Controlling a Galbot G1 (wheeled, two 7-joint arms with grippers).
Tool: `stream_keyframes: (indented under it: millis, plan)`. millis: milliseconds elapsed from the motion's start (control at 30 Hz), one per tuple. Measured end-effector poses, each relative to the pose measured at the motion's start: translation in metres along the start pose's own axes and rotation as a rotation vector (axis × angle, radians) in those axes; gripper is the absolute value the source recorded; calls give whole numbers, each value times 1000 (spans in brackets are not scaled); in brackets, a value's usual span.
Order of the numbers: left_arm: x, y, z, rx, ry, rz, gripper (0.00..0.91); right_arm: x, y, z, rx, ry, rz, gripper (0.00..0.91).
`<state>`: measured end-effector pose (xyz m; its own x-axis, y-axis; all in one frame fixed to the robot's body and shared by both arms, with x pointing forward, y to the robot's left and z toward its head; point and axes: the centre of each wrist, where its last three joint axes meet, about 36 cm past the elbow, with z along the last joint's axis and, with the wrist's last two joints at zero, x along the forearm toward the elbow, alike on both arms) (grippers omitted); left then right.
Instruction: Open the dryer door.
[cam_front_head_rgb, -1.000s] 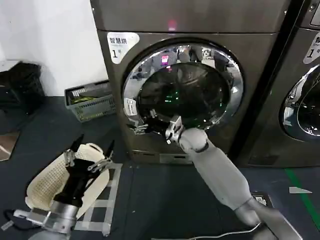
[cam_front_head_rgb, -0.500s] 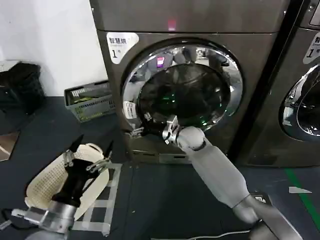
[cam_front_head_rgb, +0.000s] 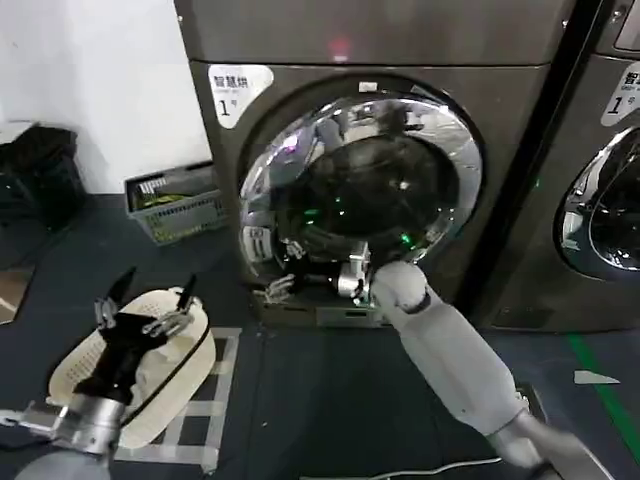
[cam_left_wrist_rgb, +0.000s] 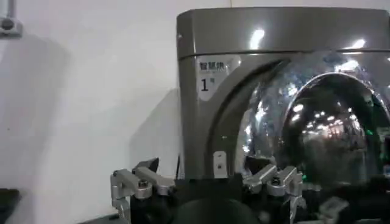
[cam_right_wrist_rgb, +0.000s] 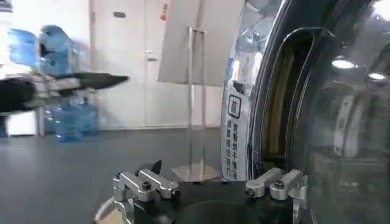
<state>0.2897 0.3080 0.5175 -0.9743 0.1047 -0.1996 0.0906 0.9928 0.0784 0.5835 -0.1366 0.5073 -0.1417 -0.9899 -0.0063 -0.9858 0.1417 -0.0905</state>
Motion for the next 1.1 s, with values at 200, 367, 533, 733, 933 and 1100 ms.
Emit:
stream_keyframes:
  millis: [200,367,533,733,933,1100]
  plan:
    - [-7,14,-1,17,-3,-17,907,17,7,-4,22,-1,-62,907]
    - [-17,26,1,31,3,11,907,30,11,-4,54,-10,-99,907]
    - [-31,37,-1,36,32,42,907,46,16,-3,61,-1,-149,907]
    - [-48,49,-1,63,8,87,907,64,22,-1,66,8,-202,907]
    - [-65,59,-5,63,-18,138,907,84,28,0,72,15,-253,907]
    - [-75,62,-6,80,-57,234,907,102,34,2,78,22,-298,907]
